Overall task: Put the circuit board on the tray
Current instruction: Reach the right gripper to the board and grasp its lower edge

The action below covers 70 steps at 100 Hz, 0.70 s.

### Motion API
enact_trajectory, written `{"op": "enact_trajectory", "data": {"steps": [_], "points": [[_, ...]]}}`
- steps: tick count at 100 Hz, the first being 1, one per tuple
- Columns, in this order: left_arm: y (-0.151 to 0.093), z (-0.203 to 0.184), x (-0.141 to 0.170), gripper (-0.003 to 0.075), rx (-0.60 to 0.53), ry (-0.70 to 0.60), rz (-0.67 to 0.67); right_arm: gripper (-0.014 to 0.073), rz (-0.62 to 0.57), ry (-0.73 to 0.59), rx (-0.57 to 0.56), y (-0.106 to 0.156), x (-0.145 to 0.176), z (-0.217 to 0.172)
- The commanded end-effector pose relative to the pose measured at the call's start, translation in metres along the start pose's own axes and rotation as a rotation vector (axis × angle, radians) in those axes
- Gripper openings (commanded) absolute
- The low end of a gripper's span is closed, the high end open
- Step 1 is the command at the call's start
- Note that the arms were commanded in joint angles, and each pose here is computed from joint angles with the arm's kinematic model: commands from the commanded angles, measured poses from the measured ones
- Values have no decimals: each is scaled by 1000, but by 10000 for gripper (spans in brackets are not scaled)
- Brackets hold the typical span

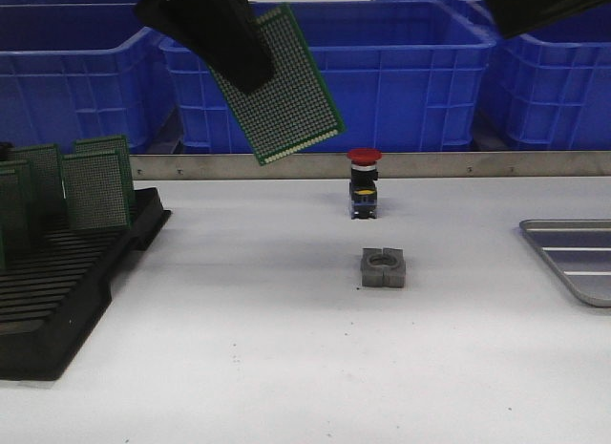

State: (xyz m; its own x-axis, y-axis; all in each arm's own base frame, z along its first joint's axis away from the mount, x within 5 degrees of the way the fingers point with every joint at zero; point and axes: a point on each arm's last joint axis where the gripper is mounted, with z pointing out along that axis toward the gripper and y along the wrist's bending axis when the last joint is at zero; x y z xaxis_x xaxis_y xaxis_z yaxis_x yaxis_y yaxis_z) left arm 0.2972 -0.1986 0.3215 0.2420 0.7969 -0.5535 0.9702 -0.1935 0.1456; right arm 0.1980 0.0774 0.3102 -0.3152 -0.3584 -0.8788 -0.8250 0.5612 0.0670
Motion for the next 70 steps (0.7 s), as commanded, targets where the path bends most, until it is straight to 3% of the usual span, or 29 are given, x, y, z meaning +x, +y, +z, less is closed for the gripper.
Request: {"op": "enact_trajectory", "data": {"steps": [1, 45, 70], "points": [[-10, -21, -20, -18, -9, -71, 20, 430, -58, -90, -39, -4, -17, 8], [-10, -21, -20, -18, -9, -71, 20, 424, -77, -11, -197, -27, -35, 85], [-10, -21, -20, -18, -9, -71, 20, 407, -82, 27, -275, -25, -36, 119]]}}
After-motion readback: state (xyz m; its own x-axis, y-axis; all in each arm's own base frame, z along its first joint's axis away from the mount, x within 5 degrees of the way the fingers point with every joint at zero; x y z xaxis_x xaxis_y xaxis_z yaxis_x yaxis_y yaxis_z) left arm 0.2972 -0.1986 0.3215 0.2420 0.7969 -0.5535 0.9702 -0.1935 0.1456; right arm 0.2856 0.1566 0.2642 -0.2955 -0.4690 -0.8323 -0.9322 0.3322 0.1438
